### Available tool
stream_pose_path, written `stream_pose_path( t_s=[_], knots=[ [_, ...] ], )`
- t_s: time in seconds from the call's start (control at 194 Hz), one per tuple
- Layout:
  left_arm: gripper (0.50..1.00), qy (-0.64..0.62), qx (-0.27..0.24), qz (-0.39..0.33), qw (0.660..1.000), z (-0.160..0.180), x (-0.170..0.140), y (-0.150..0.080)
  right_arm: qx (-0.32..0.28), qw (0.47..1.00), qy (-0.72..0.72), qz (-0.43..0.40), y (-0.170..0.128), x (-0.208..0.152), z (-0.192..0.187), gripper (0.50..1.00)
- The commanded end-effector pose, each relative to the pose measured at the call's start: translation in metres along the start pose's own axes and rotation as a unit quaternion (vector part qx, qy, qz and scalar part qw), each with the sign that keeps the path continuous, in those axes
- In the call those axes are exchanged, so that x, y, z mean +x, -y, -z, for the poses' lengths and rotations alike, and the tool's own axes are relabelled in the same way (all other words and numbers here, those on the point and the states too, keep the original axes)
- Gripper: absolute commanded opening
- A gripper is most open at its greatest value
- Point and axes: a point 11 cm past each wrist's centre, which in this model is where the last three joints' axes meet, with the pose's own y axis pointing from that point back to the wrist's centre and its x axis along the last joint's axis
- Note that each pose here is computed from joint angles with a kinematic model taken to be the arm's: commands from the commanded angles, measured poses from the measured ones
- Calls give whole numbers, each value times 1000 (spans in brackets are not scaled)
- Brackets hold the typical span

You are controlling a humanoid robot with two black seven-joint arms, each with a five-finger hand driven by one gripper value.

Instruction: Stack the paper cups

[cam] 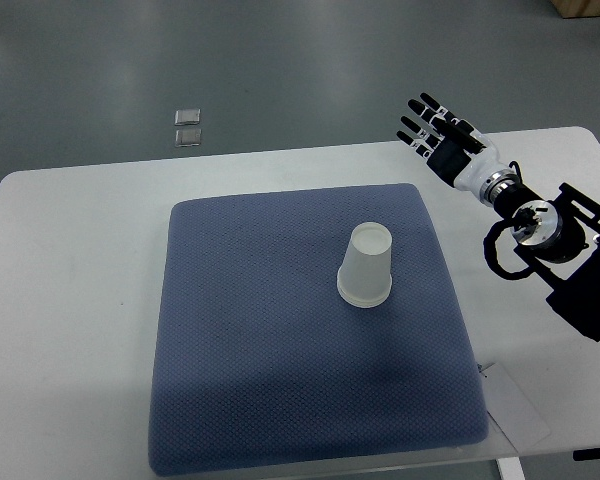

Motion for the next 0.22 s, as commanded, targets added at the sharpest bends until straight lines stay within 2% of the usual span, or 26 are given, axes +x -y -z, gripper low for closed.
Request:
stream_pose_path(
  t_s=[0.0,0.217],
  knots=[
    [1000,0,1,0,1000,0,0,0,0,1000,0,0,0,1,0,913],
    [1000,0,0,0,1000,0,0,0,6,1000,-1,-5,-1,4,1,913]
  ],
)
